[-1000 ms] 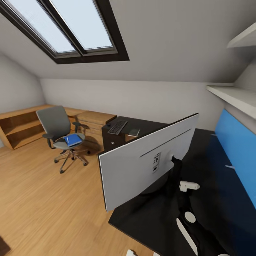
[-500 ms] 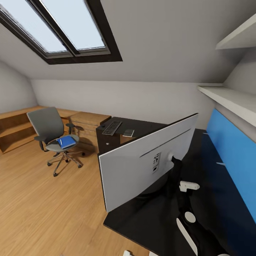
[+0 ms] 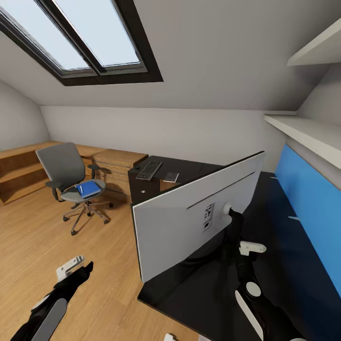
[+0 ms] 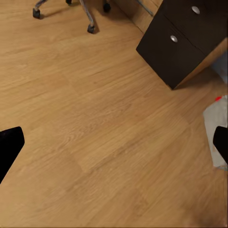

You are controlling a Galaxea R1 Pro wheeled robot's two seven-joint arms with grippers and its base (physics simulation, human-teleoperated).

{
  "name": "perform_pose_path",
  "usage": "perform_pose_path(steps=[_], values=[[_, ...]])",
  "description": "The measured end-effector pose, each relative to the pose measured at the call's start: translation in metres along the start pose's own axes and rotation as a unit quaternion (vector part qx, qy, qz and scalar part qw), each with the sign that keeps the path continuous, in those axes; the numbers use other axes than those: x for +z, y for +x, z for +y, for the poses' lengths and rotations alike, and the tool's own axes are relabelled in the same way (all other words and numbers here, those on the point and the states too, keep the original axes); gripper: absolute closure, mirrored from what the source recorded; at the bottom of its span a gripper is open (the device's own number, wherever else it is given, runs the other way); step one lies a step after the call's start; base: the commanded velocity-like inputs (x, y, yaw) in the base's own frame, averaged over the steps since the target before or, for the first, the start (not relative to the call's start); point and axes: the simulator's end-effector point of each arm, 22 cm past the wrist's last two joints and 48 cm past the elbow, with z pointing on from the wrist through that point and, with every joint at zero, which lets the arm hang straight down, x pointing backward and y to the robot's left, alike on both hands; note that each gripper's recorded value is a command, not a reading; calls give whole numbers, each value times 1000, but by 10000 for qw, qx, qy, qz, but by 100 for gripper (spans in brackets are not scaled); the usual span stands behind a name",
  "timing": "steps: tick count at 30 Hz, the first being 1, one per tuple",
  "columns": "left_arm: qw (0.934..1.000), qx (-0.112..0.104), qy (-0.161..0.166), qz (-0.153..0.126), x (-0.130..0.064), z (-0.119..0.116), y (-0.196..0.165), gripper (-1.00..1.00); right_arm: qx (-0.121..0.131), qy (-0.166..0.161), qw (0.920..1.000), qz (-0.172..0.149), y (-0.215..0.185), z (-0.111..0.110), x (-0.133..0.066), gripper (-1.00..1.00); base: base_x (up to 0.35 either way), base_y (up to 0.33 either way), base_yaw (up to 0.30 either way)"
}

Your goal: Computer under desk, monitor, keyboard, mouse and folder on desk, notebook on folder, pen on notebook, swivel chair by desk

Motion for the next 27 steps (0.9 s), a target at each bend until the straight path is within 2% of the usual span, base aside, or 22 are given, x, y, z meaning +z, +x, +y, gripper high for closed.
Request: perform_pose_path(steps=[3, 5, 11, 12, 15, 17, 19, 21, 23, 25, 27], values=[[9990, -160, 156, -376, -9, -14, -40, -100, -10, -1, 10000, 6, 0, 0, 0, 100, 0, 0, 0], [9985, -229, 163, -475, -11, -14, -49, -100, -28, 8, 10000, 13, 1, -2, 0, 100, 0, 0, 0], [9990, -102, -20, -430, -7, -1, -41, -100, 27, 147, 9999, 68, 3, -14, 3, 100, 3, -53, 0], [9991, -69, -41, -423, -7, 0, -39, -100, -30, 123, 9999, 48, 1, -13, 3, 100, 49, -201, 0], [9990, 33, -86, -433, -6, 3, -39, -100, 61, 212, 9997, 47, 1, -20, 4, 100, 44, -135, 0], [9990, 38, -95, -436, -6, 4, -39, -100, -34, 151, 9999, 35, 0, -16, 4, 100, 14, -41, 0], [9990, 44, -96, -433, -6, 4, -38, -100, 55, 219, 9997, 38, 1, -21, 4, 100, 2, -6, 0], [9990, 47, -94, -434, -6, 4, -38, -100, -29, 152, 9999, 9, -1, -16, 4, 100, 1, -3, -10], [9990, 49, -93, -432, -6, 3, -38, -100, 50, 210, 9998, 27, 0, -20, 4, 100, 0, -1, -68], [9990, 53, -87, -431, -6, 3, -38, -100, -46, 140, 9999, 7, -1, -15, 4, 100, 0, 0, -210], [9990, 53, -83, -429, -6, 3, -38, -100, 68, 218, 9997, 31, 0, -20, 4, 100, 0, 0, -247]])
